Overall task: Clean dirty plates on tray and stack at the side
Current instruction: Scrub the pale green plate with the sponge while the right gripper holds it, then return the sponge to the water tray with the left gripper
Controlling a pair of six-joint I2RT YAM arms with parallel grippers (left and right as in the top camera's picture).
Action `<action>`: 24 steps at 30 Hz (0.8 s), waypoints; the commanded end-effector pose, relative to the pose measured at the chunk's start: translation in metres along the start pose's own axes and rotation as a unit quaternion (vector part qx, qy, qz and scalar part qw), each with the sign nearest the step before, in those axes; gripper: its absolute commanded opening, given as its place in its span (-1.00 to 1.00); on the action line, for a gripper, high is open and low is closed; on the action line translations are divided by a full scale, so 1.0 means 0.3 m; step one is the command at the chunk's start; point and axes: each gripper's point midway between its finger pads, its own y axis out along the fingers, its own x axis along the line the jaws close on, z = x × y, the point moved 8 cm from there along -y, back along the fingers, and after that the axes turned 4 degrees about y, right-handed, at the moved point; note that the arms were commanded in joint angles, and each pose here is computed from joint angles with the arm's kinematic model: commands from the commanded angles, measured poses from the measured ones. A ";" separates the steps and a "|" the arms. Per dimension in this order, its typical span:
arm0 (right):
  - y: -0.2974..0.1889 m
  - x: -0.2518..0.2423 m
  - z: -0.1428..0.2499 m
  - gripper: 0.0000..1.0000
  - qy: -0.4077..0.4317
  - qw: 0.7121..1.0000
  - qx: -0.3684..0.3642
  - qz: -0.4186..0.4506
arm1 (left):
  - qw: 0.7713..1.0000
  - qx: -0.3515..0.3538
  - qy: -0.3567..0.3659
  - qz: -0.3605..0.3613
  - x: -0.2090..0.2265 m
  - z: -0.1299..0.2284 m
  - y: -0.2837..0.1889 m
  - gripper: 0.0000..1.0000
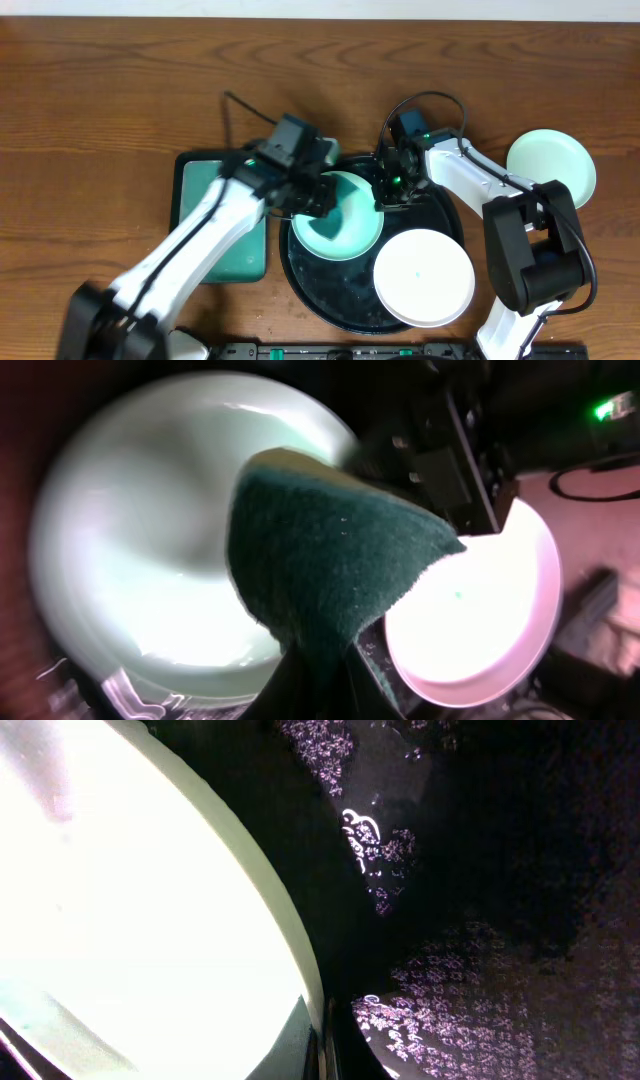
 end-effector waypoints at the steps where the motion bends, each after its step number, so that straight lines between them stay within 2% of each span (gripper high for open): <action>1: 0.030 -0.021 0.012 -0.97 0.005 1.000 0.013 0.015 | 0.980 -0.062 -0.077 -0.170 0.110 0.016 -0.140 -0.86; 5: 0.030 -0.020 0.011 -0.97 0.005 1.000 0.012 0.014 | 0.946 -0.047 -0.133 -0.292 0.232 0.072 -0.218 -0.86; 10: 0.030 -0.020 0.008 -0.97 0.004 1.000 0.010 0.014 | 0.916 -0.008 -0.187 -0.356 0.378 0.101 -0.205 -0.86; 18: 0.030 -0.019 0.011 -0.97 0.005 1.000 0.012 0.012 | 0.892 0.064 -0.243 -0.375 0.583 0.104 -0.046 -0.85; 24: 0.029 -0.020 0.014 -0.97 0.006 1.000 0.016 0.013 | 0.882 0.119 -0.253 -0.380 0.653 0.136 0.061 -0.85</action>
